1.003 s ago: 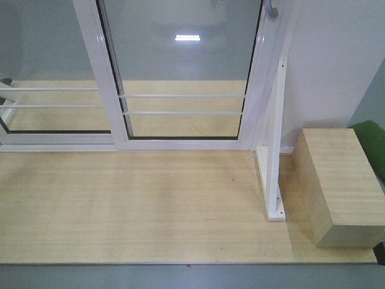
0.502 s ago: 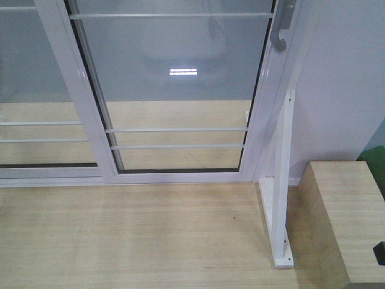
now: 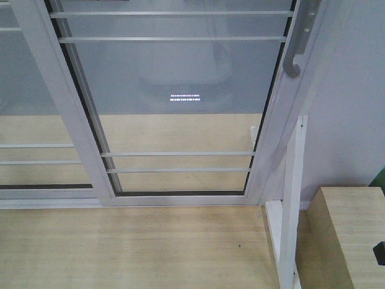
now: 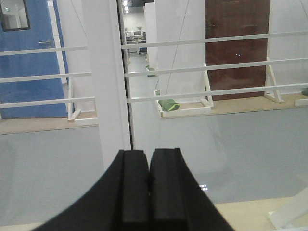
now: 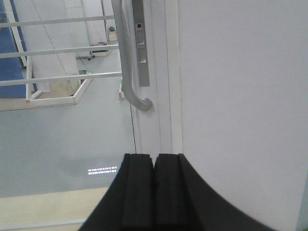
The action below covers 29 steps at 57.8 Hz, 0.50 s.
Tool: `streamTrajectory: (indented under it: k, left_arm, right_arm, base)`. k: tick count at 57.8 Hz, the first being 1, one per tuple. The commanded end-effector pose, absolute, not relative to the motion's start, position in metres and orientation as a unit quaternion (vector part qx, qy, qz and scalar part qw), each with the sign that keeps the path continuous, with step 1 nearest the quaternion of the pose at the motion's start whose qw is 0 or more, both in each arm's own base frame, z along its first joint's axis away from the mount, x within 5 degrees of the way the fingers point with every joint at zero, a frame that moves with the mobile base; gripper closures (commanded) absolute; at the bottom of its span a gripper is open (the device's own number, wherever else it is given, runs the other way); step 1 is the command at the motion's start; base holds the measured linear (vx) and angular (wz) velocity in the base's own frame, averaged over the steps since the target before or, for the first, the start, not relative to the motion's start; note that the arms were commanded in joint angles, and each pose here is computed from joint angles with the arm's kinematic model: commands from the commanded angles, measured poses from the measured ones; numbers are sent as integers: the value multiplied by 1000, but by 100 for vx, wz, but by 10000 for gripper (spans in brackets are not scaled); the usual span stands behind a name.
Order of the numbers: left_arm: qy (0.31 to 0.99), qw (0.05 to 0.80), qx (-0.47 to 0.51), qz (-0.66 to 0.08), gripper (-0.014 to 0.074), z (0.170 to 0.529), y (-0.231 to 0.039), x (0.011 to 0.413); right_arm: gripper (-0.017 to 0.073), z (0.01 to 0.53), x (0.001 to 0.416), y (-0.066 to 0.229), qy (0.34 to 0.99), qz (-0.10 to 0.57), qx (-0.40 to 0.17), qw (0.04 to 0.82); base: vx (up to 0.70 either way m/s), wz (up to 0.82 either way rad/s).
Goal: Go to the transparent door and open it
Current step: 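Approach the door and align the right gripper with the silver handle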
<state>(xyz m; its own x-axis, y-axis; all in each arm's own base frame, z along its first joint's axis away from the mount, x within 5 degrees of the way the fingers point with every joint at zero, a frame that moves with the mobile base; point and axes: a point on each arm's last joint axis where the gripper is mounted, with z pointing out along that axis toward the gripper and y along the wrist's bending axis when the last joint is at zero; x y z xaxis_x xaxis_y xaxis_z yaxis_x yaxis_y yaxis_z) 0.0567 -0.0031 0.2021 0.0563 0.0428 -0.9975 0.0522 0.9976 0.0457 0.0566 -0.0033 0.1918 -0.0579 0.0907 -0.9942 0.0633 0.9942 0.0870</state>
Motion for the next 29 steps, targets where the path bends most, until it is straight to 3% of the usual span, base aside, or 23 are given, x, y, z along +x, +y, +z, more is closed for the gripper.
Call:
streamTrajectory:
  k: [1, 29]
  left_arm:
    - [657, 753, 29, -9, 600, 205, -3, 56]
    - [657, 753, 29, -9, 600, 205, -3, 56]
  right_arm:
    - [566, 199, 56, -4, 693, 7, 50, 719]
    - [566, 199, 56, -4, 693, 7, 50, 719]
  base:
    - [16, 2]
    - [13, 3]
